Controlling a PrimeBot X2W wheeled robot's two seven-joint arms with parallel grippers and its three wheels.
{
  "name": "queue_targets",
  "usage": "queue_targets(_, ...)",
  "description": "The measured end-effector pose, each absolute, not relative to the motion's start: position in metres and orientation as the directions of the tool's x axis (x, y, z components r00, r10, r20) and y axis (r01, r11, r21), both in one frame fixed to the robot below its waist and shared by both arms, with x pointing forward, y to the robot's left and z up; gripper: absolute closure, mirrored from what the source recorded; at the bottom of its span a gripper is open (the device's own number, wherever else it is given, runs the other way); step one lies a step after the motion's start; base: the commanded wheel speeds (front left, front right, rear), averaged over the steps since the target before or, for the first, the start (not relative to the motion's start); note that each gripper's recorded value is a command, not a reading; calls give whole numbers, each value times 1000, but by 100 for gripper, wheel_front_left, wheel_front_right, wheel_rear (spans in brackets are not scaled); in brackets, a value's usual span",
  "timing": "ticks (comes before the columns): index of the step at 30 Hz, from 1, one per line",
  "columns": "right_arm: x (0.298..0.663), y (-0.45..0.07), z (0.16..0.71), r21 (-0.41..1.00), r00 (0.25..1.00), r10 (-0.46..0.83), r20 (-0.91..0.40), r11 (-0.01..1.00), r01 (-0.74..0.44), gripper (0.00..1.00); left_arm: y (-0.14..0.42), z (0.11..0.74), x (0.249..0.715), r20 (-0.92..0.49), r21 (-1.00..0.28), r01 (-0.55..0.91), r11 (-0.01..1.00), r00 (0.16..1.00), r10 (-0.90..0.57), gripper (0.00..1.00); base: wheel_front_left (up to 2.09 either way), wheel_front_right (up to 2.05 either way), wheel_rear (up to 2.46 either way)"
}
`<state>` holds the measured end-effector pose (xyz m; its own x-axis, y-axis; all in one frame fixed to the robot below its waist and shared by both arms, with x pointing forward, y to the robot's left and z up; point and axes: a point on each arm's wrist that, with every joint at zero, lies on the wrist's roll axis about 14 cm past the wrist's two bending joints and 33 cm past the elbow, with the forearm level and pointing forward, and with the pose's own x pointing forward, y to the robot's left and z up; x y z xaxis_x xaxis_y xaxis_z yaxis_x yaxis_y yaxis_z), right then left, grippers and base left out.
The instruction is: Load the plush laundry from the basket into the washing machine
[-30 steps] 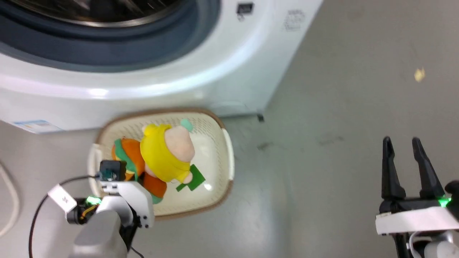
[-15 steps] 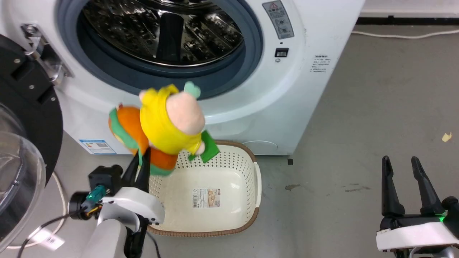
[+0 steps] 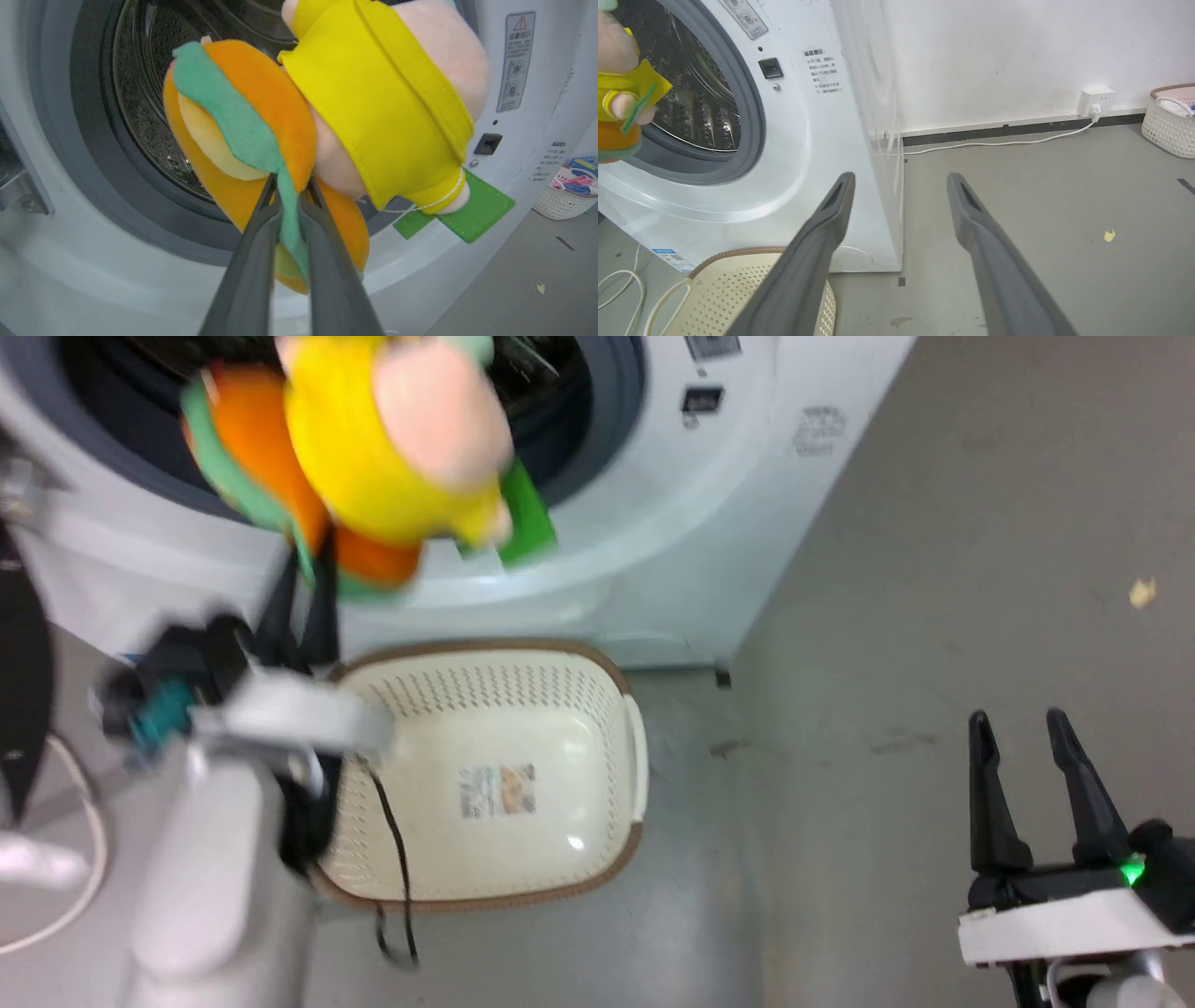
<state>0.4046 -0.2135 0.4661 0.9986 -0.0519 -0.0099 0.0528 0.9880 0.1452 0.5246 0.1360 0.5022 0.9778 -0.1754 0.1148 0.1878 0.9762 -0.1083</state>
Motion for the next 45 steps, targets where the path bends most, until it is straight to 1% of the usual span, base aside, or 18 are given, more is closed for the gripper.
queue_targets(3,408,-220,456,141,997,-72,-35,987,76,0,133,506,559,122,-81,203,976,974,-193,100,0,0,0)
queue_targets(11,416,-235,425,148,987,-115,-112,980,131,0,138,481,649,9,-20,205,978,979,-205,100,0,0,0)
queue_targets(15,420,-245,407,187,977,-151,-153,966,178,0,147,473,695,-32,61,194,979,981,-193,100,0,0,0)
queue_targets(20,421,-255,390,171,964,-179,-196,962,213,0,148,452,735,-103,91,180,979,980,-171,100,0,0,0)
queue_targets(25,418,-259,377,150,953,-190,-234,962,229,0,144,409,750,-238,96,184,978,959,-156,100,0,0,0)
queue_targets(29,418,-261,370,159,948,-195,-251,958,239,0,143,387,754,-303,120,195,973,941,-151,100,0,0,0)
queue_targets(32,417,-262,364,185,943,-205,-264,948,258,0,143,380,758,-324,109,184,977,936,-140,100,0,0,0)
queue_targets(38,424,-261,363,186,946,-198,-257,950,249,0,146,361,756,-402,112,183,977,907,-124,100,0,0,0)
queue_targets(45,426,-258,362,182,948,-188,-256,954,238,0,145,359,754,-408,115,200,973,902,-137,100,0,0,0)
